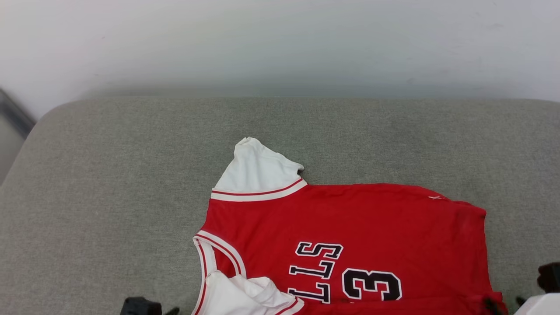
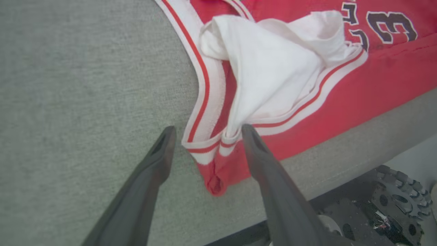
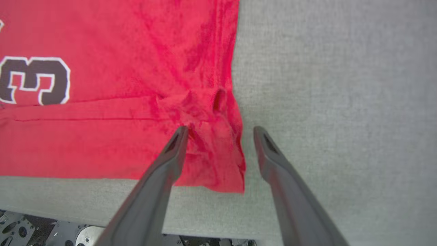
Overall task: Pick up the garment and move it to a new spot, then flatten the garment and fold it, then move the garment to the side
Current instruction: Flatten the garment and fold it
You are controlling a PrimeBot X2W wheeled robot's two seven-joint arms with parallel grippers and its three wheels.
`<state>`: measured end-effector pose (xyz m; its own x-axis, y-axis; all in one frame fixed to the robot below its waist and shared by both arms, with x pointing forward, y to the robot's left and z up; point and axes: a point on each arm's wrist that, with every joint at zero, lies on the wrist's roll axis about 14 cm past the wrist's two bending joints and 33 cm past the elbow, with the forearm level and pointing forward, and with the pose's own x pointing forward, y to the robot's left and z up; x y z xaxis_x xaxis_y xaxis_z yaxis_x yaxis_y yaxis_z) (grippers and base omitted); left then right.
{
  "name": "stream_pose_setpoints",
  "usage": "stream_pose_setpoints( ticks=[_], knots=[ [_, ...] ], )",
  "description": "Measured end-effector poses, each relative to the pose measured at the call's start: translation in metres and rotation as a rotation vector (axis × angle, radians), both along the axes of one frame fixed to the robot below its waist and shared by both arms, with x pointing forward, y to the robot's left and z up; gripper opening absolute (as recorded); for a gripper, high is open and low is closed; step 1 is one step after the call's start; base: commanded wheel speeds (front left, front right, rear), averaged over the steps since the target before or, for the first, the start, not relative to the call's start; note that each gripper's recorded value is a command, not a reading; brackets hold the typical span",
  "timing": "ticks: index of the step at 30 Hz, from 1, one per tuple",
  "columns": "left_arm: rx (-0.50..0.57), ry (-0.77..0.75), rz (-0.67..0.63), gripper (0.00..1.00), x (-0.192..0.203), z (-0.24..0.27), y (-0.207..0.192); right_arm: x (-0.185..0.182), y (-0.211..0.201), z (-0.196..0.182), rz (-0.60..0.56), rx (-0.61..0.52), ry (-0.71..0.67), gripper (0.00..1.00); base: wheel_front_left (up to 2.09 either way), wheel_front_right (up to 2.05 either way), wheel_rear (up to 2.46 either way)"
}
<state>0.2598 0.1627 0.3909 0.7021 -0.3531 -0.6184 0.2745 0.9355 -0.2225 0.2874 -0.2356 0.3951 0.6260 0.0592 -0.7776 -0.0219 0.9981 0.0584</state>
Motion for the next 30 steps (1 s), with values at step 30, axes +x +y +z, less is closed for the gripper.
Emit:
stream_pose_setpoints(
  ticks=[30],
  knots=[
    [-0.192, -0.805, 0.070, 1.00, 0.119, 0.162, -0.022, 0.075, 0.035, 0.170, -0.016, 0.101, -1.022, 1.00, 0.00, 0.00, 0.00]
  ],
)
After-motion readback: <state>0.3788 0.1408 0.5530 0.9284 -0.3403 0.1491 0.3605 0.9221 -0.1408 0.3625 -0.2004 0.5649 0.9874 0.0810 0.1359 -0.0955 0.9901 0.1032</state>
